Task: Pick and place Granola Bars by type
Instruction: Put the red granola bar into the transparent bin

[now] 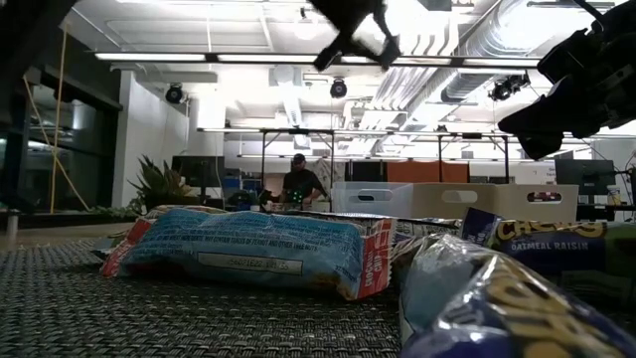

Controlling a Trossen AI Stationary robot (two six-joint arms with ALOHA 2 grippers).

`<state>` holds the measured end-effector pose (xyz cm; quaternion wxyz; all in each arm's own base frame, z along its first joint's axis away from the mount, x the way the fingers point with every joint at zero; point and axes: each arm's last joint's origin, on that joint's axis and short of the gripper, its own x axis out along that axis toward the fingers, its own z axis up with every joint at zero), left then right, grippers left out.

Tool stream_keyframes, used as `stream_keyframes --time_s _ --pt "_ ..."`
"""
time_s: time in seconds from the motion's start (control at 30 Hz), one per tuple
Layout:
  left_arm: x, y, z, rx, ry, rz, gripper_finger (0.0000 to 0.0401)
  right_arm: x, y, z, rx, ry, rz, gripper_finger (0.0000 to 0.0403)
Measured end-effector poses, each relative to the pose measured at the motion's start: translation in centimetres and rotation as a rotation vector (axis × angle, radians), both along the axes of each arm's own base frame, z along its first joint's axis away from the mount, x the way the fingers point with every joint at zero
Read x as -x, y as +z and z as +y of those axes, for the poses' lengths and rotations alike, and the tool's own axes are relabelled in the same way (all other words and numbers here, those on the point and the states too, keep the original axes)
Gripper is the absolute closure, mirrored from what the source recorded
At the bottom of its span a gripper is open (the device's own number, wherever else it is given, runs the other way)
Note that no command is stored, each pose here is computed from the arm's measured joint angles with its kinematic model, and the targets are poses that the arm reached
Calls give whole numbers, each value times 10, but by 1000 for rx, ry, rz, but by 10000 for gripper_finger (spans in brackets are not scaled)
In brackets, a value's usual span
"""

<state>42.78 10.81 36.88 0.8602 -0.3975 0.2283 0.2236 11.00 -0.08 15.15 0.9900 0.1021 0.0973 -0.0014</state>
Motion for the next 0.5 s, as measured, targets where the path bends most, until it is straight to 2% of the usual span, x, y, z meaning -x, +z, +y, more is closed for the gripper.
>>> stream_keyframes --time_s 0.13,0.3,0.37,0.43,0.5 --pt "16 0 50 84 53 -23 285 0 0 0 0 0 0 402" --pt "29 -13 96 194 108 -31 285 0 0 0 0 0 0 402" --pt "23 -22 108 221 85 -63 285 0 0 0 0 1 0 402" --pt "21 -37 118 300 56 -45 285 0 0 0 0 0 0 402" --pt "11 -50 123 314 31 -59 285 0 0 0 0 0 -1 402"
